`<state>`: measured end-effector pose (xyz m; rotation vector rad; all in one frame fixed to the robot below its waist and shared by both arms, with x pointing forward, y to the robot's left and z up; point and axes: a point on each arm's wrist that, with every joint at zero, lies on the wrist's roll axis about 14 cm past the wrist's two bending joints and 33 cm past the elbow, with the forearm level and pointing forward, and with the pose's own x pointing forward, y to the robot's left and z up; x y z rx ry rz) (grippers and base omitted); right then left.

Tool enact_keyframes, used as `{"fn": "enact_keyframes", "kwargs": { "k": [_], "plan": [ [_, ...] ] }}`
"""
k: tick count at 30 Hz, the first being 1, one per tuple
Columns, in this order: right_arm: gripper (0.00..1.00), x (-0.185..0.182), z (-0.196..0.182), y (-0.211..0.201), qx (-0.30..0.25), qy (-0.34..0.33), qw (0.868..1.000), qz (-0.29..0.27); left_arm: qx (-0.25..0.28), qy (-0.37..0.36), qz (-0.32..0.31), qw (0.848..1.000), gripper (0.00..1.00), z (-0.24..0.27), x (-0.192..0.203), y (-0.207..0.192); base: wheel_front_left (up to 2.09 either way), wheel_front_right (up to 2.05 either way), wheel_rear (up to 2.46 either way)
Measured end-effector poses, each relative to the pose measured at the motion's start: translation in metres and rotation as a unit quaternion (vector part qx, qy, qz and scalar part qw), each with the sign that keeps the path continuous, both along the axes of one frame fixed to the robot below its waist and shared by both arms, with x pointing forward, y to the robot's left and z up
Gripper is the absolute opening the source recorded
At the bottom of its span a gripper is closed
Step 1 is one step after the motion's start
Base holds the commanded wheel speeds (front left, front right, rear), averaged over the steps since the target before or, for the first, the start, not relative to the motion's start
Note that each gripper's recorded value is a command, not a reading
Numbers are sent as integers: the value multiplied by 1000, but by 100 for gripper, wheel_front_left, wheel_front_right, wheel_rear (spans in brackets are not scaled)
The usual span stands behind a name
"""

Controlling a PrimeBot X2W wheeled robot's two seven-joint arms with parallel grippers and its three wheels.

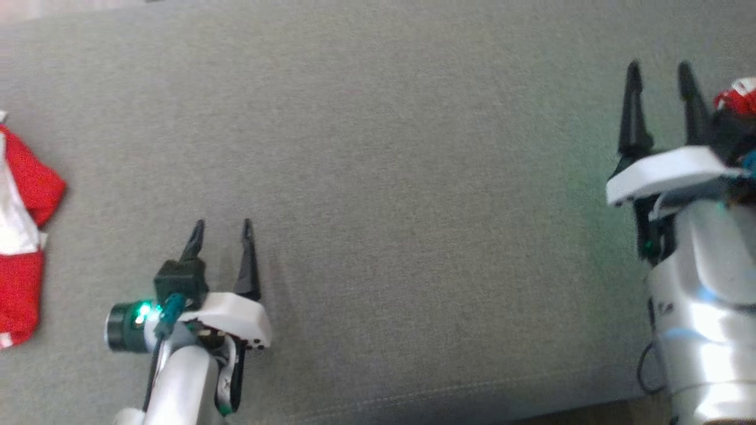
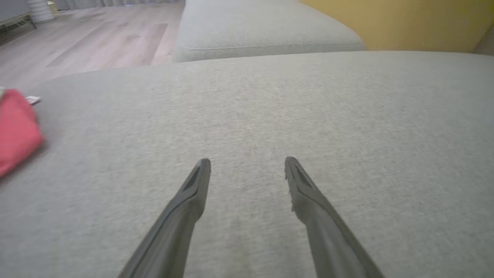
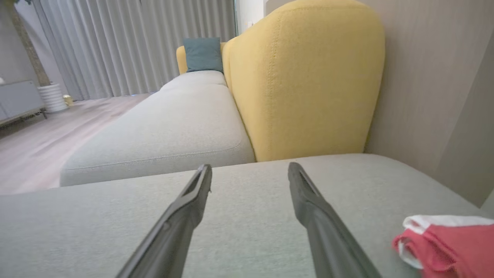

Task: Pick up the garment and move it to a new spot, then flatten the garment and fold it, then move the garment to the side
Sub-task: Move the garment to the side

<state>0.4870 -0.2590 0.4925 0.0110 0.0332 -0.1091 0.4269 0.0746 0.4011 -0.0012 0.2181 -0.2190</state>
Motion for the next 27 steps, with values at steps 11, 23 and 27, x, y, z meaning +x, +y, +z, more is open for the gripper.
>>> {"fn": "enact_keyframes", "kwargs": {
  "k": [11, 23, 27],
  "plan": [
    [100, -37, -36, 58, 39, 41, 997, 58, 6, -20, 85, 996, 100, 22, -26, 55, 0, 0, 0],
    [100, -77, -52, 87, 78, 63, 991, 86, 7, -33, 114, 993, 100, 34, -56, 73, 0, 0, 0],
    [100, -81, -54, 92, 81, 65, 990, 92, 7, -35, 118, 992, 100, 36, -58, 76, 0, 0, 0]
  ]
}}
